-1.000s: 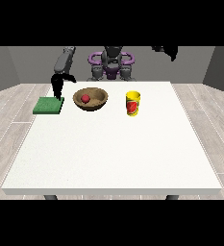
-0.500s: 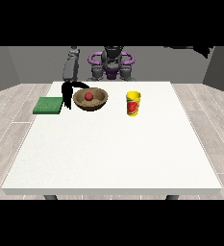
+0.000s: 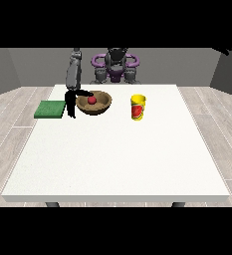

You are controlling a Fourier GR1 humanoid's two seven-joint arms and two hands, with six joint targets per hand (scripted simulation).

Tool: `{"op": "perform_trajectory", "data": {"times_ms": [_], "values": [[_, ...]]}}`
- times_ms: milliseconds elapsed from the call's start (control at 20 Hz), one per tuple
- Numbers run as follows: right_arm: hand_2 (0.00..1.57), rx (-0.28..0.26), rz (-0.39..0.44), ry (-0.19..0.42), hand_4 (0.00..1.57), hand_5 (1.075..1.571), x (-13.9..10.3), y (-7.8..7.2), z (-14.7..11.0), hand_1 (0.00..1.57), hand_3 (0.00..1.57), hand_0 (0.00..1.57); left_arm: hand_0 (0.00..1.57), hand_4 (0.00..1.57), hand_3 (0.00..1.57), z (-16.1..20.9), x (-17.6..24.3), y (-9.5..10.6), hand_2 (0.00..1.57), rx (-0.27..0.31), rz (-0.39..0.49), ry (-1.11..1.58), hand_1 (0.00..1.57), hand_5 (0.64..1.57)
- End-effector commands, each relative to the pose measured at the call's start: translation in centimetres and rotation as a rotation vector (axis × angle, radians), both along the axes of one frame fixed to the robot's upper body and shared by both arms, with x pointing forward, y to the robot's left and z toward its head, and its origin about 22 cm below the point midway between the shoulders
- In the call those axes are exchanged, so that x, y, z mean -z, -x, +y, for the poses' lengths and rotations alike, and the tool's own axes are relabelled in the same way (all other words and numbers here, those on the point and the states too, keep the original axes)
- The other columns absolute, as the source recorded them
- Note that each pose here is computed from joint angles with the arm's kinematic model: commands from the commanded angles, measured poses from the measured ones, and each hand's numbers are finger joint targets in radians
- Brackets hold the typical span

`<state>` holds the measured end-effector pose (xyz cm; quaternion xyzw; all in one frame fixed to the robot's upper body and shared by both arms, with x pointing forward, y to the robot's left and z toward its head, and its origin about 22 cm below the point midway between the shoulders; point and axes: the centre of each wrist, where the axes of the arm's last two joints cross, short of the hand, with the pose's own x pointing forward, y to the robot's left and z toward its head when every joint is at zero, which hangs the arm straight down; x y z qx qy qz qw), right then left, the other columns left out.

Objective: Pick the cup and pour the ball into the bowl, then pick the bowl and place it on the pad

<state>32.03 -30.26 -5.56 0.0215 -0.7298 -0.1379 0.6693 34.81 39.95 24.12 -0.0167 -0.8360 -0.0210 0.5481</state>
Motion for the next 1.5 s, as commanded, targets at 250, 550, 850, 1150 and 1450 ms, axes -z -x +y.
{"op": "perform_trajectory", "data": {"times_ms": [250, 550, 850, 1150, 1450], "values": [[0.0, 0.037, 0.15, -0.12, 0.4, 1.531, 4.3, 1.4, 4.1, 0.58, 0.0, 0.58, 0.0, 0.21, 0.0, 1.9, -1.7, 1.1, 0.0, 0.006, -0.011, 0.001, 0.0, 1.506], [1.57, 0.131, 0.222, 0.029, 1.1, 1.463, 4.7, 2.8, 1.9, 1.57, 1.57, 1.57, 0.0, 0.49, 0.0, 2.7, -1.5, 1.5, 0.0, -0.001, -0.074, 0.008, 0.0, 1.558], [1.57, 0.163, 0.263, 0.064, 1.07, 1.487, 1.4, 0.6, -0.2, 1.57, 1.57, 1.57, 0.0, 0.68, 0.0, 3.9, -1.4, 1.6, 0.0, 0.017, -0.041, 0.01, 0.0, 1.57], [1.57, 0.084, 0.356, 0.171, 1.04, 1.535, -3.8, -3.1, 1.2, 1.57, 1.57, 1.57, 0.0, 0.73, 0.0, 8.5, 1.7, 2.6, 0.0, -0.126, 0.084, 0.066, 0.0, 1.569], [1.57, 0.072, 0.419, 0.248, 0.99, 1.553, -8.8, -4.3, -3.4, 1.57, 1.57, 1.57, 0.0, 0.71, 0.0, 10.3, 5.8, 4.1, 0.0, -0.171, 0.149, 0.062, 0.0, 1.567]]}}
